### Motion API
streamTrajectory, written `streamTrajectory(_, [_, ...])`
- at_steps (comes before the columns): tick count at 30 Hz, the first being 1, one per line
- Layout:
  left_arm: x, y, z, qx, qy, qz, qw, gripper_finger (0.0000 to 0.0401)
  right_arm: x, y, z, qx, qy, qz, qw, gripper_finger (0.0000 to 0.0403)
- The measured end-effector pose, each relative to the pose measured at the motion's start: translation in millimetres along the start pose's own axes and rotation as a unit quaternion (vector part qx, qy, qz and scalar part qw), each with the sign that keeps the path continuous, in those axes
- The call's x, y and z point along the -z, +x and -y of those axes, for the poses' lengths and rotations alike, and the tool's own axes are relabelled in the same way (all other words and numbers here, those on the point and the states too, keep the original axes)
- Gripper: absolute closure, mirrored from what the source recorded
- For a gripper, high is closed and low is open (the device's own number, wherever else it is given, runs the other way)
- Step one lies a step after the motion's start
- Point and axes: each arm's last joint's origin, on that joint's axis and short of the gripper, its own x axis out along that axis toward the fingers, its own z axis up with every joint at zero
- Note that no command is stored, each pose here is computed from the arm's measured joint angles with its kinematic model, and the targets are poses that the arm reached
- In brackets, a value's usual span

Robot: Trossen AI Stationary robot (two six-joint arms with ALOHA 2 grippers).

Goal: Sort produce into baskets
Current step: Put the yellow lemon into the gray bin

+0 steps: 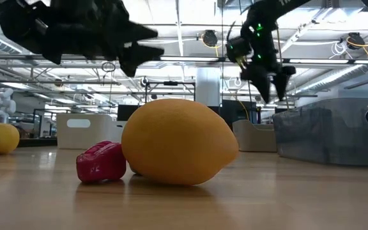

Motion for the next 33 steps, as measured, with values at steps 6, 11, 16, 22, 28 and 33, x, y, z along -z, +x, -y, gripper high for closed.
streamTrajectory(6, [5.6,-9.7,-17.9,-0.059,-0.003,-0.061,0.996,0.0166,1.6,-32.8,-44.1,-0.092,-0.063,0.093,0.989,0.0117])
streamTrajectory(11, [12.5,-21.1,-31.9,-0.135,-0.02,-0.12,0.983,0.0166,-2.3,-49.4,-93.9,-0.151,-0.054,0.238,0.958,0.0118])
streamTrajectory(16, [11.8,-30.6,-39.6,-0.174,-0.019,-0.141,0.974,0.0166,-15.4,-44.5,-140.8,-0.215,-0.03,0.316,0.923,0.0118])
streamTrajectory(22, [11.5,-33.9,-39.1,-0.177,-0.022,-0.151,0.972,0.0166,-42.7,-0.8,-168.9,-0.189,-0.005,0.332,0.924,0.0118])
streamTrajectory(28, [11.3,-34.0,-39.1,-0.177,-0.022,-0.151,0.972,0.0166,-60.0,46.1,-188.0,-0.127,0.015,0.34,0.932,0.0118])
streamTrajectory(33, [11.3,-34.0,-39.1,-0.177,-0.019,-0.151,0.972,0.0166,-65.1,65.4,-201.1,-0.141,0.012,0.337,0.931,0.0118])
